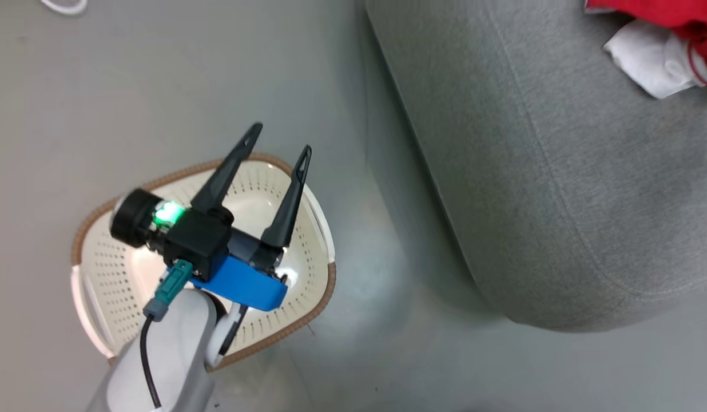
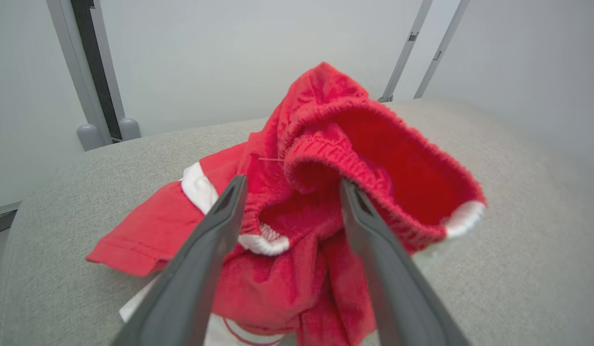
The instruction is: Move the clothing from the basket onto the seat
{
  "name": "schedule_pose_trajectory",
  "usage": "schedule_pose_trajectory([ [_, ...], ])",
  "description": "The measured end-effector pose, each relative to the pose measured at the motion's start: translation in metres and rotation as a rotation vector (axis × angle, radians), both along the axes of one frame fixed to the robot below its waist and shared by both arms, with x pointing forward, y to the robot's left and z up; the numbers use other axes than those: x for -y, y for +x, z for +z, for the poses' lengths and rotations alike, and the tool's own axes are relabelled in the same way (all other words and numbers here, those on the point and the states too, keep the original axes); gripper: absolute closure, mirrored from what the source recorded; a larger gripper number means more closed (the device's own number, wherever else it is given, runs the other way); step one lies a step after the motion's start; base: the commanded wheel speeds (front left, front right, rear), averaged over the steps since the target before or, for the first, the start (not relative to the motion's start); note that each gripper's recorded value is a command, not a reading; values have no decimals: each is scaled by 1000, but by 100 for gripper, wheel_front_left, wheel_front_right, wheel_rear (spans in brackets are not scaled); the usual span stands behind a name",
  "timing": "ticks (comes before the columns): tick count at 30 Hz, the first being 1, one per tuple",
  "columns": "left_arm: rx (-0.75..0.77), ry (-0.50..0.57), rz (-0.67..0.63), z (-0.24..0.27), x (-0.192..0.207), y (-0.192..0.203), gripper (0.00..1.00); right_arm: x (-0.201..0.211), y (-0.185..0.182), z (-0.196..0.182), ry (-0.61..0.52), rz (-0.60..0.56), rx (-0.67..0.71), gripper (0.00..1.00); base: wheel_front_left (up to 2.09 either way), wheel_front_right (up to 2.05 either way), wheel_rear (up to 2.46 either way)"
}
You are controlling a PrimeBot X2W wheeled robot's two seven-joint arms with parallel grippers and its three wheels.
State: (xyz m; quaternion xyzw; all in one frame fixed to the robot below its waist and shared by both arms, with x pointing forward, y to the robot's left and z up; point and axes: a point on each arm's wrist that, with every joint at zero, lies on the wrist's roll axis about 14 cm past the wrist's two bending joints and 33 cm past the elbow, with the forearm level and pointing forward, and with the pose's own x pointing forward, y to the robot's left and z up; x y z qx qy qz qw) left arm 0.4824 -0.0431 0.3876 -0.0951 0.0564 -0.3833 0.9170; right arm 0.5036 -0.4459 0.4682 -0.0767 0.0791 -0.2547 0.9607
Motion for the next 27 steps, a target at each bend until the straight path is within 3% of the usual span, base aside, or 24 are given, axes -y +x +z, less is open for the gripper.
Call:
schedule_pose_trajectory([
  [11,-13,-16,101,44,-15,-31,0,-41,-38,21,29,105,46,0,0,0,0],
  [27,14,7,374,79,-100,-71,0,-173,-74,40,98,411,152,0,0,0,0],
])
